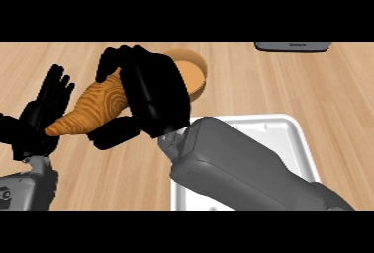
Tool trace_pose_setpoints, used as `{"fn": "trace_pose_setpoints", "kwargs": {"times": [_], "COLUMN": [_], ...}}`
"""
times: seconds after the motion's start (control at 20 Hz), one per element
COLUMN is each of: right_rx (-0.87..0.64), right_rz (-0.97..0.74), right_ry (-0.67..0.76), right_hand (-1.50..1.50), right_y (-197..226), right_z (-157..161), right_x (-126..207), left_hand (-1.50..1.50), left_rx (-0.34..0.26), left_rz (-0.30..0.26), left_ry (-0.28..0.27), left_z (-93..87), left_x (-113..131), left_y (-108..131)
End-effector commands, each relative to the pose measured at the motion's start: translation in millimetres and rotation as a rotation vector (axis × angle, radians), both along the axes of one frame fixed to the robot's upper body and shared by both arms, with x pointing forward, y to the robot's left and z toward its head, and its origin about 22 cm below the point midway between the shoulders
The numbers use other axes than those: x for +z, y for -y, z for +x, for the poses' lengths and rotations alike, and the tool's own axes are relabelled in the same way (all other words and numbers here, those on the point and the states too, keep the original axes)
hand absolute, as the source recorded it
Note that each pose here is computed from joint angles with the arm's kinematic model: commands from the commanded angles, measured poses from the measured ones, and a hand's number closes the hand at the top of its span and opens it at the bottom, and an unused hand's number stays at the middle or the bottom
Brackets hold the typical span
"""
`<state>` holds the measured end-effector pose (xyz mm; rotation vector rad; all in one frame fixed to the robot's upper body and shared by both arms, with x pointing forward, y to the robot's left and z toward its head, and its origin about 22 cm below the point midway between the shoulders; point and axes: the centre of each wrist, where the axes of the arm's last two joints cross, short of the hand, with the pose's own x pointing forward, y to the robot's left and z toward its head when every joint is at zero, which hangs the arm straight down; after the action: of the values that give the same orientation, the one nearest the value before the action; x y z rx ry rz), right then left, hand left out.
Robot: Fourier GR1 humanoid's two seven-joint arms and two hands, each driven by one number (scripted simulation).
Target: Pick the croissant from the tray and place it in the pot
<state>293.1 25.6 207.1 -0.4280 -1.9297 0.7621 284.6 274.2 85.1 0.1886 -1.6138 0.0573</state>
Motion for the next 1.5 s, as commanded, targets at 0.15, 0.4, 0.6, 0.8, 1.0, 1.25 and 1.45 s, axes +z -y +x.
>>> {"fn": "trace_pose_setpoints", "kwargs": {"times": [0.15,0.4,0.6,0.8,1.0,1.25,1.45], "right_rx": [-0.038,-0.242,-0.277,-0.287,-0.285,-0.215,-0.119], "right_rz": [0.136,-0.281,-0.333,-0.319,-0.273,-0.203,-0.072], "right_ry": [-0.047,0.186,0.186,0.180,0.024,-0.141,-0.199], "right_hand": [1.50,1.50,1.50,1.50,1.50,-1.50,-1.50], "right_y": [25,39,37,46,58,71,79], "right_z": [58,96,114,133,140,145,146], "right_x": [-32,-47,-68,-77,-88,-99,-104], "left_hand": [0.00,0.00,0.00,0.00,0.00,0.00,0.00], "left_rx": [-0.017,-0.025,-0.024,-0.050,-0.073,-0.081,-0.082], "left_rz": [-0.005,0.006,0.015,0.005,0.002,0.001,0.009], "left_ry": [0.012,0.015,0.014,0.011,0.033,0.018,0.035], "left_z": [1.7,0.3,-2.1,18.4,7.2,8.9,22.0], "left_x": [10,-1,-3,9,-3,0,16], "left_y": [-3,2,8,7,2,17,18]}}
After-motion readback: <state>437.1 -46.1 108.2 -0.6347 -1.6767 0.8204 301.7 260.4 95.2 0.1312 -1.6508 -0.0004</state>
